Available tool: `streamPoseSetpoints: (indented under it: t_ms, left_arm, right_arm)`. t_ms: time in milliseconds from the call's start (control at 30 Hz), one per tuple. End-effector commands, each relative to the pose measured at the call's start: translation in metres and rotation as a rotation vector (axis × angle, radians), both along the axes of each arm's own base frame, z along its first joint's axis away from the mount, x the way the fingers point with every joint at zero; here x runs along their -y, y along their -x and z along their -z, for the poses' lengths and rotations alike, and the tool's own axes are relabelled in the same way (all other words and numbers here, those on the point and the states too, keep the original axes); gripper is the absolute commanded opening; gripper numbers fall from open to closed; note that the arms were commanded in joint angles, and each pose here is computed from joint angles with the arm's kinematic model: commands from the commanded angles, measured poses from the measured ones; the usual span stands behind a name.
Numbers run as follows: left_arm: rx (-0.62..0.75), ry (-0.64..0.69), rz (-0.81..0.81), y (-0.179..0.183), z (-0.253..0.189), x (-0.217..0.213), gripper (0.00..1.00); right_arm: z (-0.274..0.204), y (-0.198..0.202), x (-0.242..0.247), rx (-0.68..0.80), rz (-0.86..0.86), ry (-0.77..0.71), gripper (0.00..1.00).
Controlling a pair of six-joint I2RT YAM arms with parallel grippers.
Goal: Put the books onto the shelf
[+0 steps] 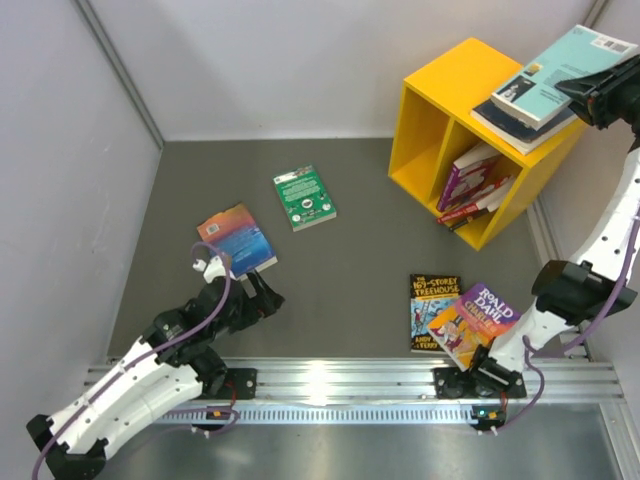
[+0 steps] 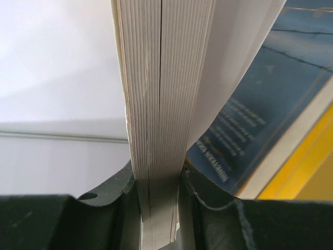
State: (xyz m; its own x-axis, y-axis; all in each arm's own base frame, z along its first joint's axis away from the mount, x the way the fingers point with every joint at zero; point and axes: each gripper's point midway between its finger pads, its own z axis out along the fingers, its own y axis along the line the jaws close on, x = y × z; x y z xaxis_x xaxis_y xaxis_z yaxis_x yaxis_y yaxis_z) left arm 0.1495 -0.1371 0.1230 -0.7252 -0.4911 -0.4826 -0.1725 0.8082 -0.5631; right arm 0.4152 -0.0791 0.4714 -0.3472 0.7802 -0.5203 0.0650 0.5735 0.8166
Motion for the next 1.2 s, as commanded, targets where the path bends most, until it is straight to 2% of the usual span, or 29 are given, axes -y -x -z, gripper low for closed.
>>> streamPoseSetpoints:
  t_ms: [0,300,400,433,467,533,633,900,1167]
  left_arm:
    - [0.028,0.030,-0.016,0.000,-0.001,-0.002,0.98]
    - [0.040,0.041,-0.015,-0.004,0.002,0.001,0.98]
    - [0.026,0.029,-0.006,-0.003,0.005,0.002,0.98]
    - [0.025,0.028,-0.003,-0.003,0.005,0.003,0.98]
    - [0.022,0.025,-0.003,-0.003,0.006,0.003,0.98]
    - [0.025,0.026,-0.005,-0.003,0.006,0.002,0.98]
    - [0.026,0.027,-0.014,-0.003,0.006,0.001,0.98]
    - [0.020,0.031,-0.019,-0.002,0.006,0.000,0.98]
    - [0.048,0.019,0.021,-0.009,-0.001,0.009,0.98]
  right_arm:
    - [-0.030,0.007,-0.007,0.124,-0.071,0.019,0.00]
    - [0.009,0.001,0.000,0.021,-0.072,0.012,0.00]
    - [0.017,-0.003,0.003,0.001,-0.065,0.006,0.22]
    - [0.018,-0.003,0.004,-0.001,-0.062,0.009,0.35]
    - [0.020,-0.003,0.005,-0.009,-0.056,0.008,0.56]
    - [0.022,-0.003,0.008,-0.019,-0.038,0.016,0.72]
    - [0.025,-0.004,0.009,-0.026,-0.033,0.016,0.85]
    - [0.021,0.011,0.027,-0.044,0.072,0.052,0.90]
    - [-0.032,0.039,-0.003,0.097,0.046,0.104,0.90]
